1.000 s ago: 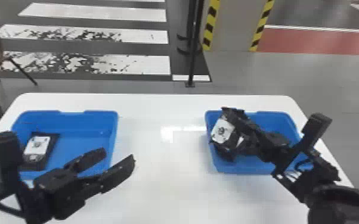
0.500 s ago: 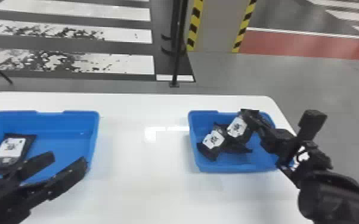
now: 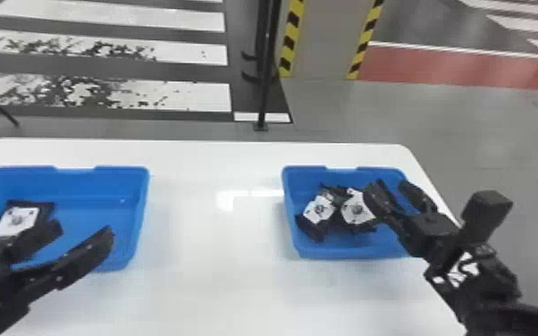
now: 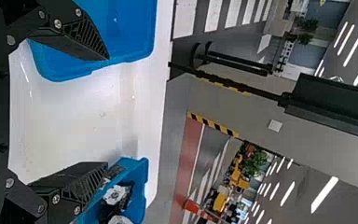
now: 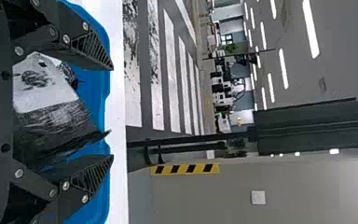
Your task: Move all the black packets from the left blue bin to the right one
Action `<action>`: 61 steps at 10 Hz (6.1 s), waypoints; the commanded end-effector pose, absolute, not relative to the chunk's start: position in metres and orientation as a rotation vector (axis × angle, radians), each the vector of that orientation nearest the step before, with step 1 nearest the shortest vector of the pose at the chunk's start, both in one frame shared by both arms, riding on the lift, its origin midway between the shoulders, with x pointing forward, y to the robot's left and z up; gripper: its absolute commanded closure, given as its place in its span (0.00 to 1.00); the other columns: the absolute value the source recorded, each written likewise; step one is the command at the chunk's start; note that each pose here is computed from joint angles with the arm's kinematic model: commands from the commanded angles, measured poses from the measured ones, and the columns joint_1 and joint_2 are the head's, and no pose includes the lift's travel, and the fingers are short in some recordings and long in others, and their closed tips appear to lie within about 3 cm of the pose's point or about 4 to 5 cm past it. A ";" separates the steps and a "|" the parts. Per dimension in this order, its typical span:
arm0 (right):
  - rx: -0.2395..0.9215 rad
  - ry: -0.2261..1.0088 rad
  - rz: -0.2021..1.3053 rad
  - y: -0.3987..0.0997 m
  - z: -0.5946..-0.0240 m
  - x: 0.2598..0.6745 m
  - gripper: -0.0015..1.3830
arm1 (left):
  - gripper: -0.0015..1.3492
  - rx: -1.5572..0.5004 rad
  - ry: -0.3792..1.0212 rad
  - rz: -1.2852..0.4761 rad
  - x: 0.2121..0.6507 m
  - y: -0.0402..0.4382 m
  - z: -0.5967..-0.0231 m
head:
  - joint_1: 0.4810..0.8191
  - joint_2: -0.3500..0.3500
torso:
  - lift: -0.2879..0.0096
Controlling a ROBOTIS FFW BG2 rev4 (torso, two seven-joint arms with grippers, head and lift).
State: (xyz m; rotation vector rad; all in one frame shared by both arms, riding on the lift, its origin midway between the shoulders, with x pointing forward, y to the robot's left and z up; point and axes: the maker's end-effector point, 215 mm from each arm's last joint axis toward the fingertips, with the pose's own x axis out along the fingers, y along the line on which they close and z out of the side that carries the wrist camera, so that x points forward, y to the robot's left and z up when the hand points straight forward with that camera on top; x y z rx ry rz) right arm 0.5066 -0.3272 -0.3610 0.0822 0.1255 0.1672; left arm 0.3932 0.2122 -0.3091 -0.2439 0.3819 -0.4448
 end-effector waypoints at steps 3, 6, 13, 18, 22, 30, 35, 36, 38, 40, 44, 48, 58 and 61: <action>0.014 0.069 0.192 -0.290 -0.328 0.435 0.09 | 0.19 -0.152 0.414 -0.269 0.408 0.286 -0.311 | 0.63 0.36 | 0.50; 0.080 0.063 0.300 -0.225 -0.316 0.393 0.09 | 0.19 -0.107 0.479 -0.074 0.417 0.360 -0.323 | 0.63 0.61 | 0.50; 0.136 0.035 0.362 -0.196 -0.307 0.378 0.09 | 0.19 -0.143 0.696 0.056 0.490 0.419 -0.408 | 0.63 0.92 | 0.50; 0.171 0.042 0.380 -0.188 -0.316 0.382 0.09 | 0.19 -0.183 0.852 0.055 0.519 0.412 -0.456 | 0.63 0.90 | 0.50; 0.194 0.049 0.386 -0.185 -0.322 0.384 0.09 | 0.49 -0.207 0.960 0.036 0.517 0.399 -0.481 | 0.63 0.88 | 0.50; 0.226 0.051 0.403 -0.181 -0.319 0.382 0.10 | 0.89 -0.156 0.732 -0.232 0.498 0.302 -0.418 | 0.63 0.79 | 0.50; 0.258 0.034 0.473 -0.165 -0.315 0.395 0.10 | 0.89 -0.183 0.586 -0.569 0.455 0.168 -0.368 | 0.63 0.55 | 0.50; 0.288 0.039 0.501 -0.154 -0.316 0.398 0.10 | 0.89 -0.193 0.553 -0.623 0.449 0.148 -0.357 | 0.63 0.53 | 0.50; 0.384 0.079 0.590 -0.127 -0.325 0.412 0.10 | 0.89 -0.216 0.524 -0.747 0.430 0.101 -0.340 | 0.63 0.48 | 0.50; 0.435 0.096 0.631 -0.117 -0.328 0.434 0.10 | 0.89 -0.238 0.511 -0.825 0.417 0.068 -0.330 | 0.63 0.45 | 0.50; 0.513 0.079 0.684 -0.101 -0.314 0.461 0.10 | 0.89 -0.261 0.515 -0.937 0.398 0.025 -0.322 | 0.63 0.37 | 0.50; 0.573 0.127 0.714 -0.084 -0.326 0.462 0.52 | 0.89 -0.270 0.514 -0.983 0.390 0.008 -0.316 | 0.63 0.36 | 0.50; 0.638 0.103 0.726 -0.085 -0.313 0.454 0.93 | 0.89 -0.269 0.496 -0.924 0.403 0.031 -0.317 | 0.63 0.41 | 0.50; 0.565 0.105 0.603 -0.153 -0.332 0.496 0.93 | 0.36 -0.316 0.448 -0.900 0.402 0.039 -0.308 | 0.63 0.36 | 0.50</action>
